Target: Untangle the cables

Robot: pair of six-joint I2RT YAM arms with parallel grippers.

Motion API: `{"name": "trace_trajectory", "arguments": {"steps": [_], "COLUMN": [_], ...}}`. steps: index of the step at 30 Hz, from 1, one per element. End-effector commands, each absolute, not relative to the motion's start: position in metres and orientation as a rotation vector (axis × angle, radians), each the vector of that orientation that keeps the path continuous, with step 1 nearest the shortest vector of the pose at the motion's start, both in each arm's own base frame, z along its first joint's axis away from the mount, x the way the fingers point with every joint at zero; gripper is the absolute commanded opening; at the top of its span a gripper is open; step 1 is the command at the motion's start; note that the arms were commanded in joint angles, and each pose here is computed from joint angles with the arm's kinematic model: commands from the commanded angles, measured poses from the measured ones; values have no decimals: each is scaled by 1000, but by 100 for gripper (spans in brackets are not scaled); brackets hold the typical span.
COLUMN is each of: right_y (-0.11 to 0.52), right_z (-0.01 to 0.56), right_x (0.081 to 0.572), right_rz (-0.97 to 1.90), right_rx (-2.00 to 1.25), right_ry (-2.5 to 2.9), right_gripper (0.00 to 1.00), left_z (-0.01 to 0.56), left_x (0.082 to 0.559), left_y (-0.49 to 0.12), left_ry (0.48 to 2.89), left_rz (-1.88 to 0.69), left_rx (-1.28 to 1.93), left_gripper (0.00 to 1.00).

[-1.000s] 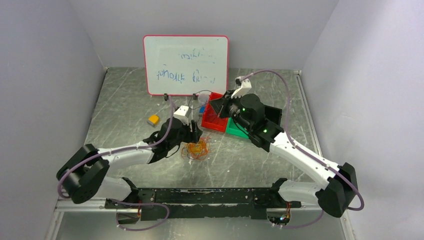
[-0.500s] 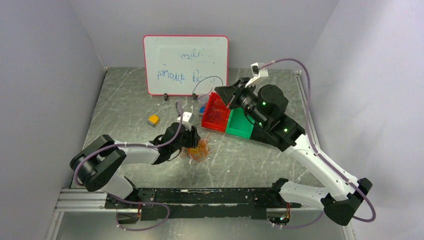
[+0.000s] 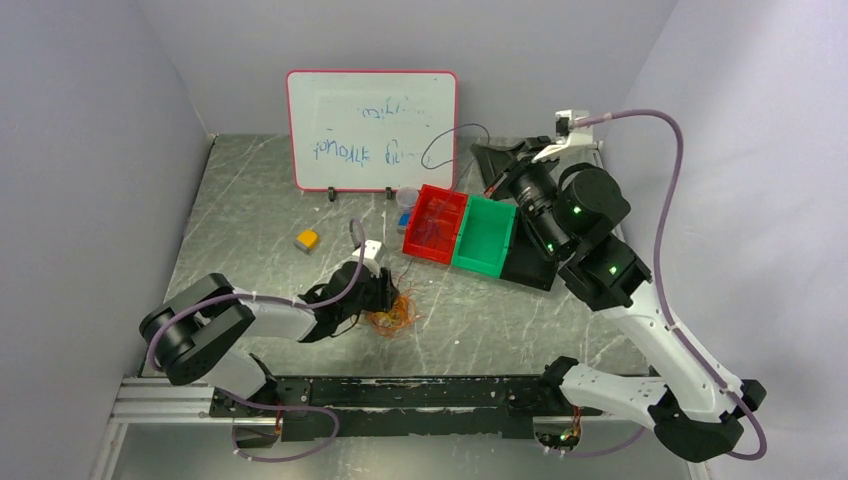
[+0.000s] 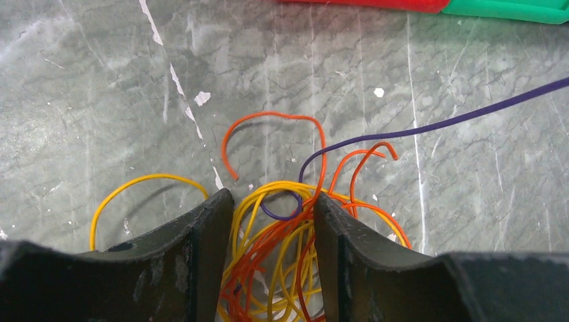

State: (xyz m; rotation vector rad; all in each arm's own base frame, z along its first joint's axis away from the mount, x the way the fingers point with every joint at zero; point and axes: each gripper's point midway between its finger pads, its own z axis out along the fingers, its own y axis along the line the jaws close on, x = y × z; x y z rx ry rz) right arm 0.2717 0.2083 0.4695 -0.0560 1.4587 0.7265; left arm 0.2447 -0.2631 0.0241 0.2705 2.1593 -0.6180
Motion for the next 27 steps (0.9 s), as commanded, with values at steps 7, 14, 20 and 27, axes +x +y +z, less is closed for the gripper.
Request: {"name": "trace_trajectory", "arguments": {"steps": [7, 14, 20, 27], "right_y": [161, 150, 149, 151], "right_z": [541, 574, 599, 625], "right_x": [273, 277, 280, 285], "right_rz": [499, 407, 376, 348], "right_rx": [-21, -20, -17, -20], "right_ry": [1267, 1192, 1133, 1065], "right_gripper": [0, 0, 0, 0], "left_z": [20, 18, 17, 13], "left_x": [233, 228, 225, 222], "left_y": [-253, -249, -248, -246], "left_ry": [2171, 2175, 2179, 2190], "left_rz": [-601, -600, -603, -598], "left_rx": [243, 239, 237, 234], "left_gripper": [53, 53, 51, 49]}}
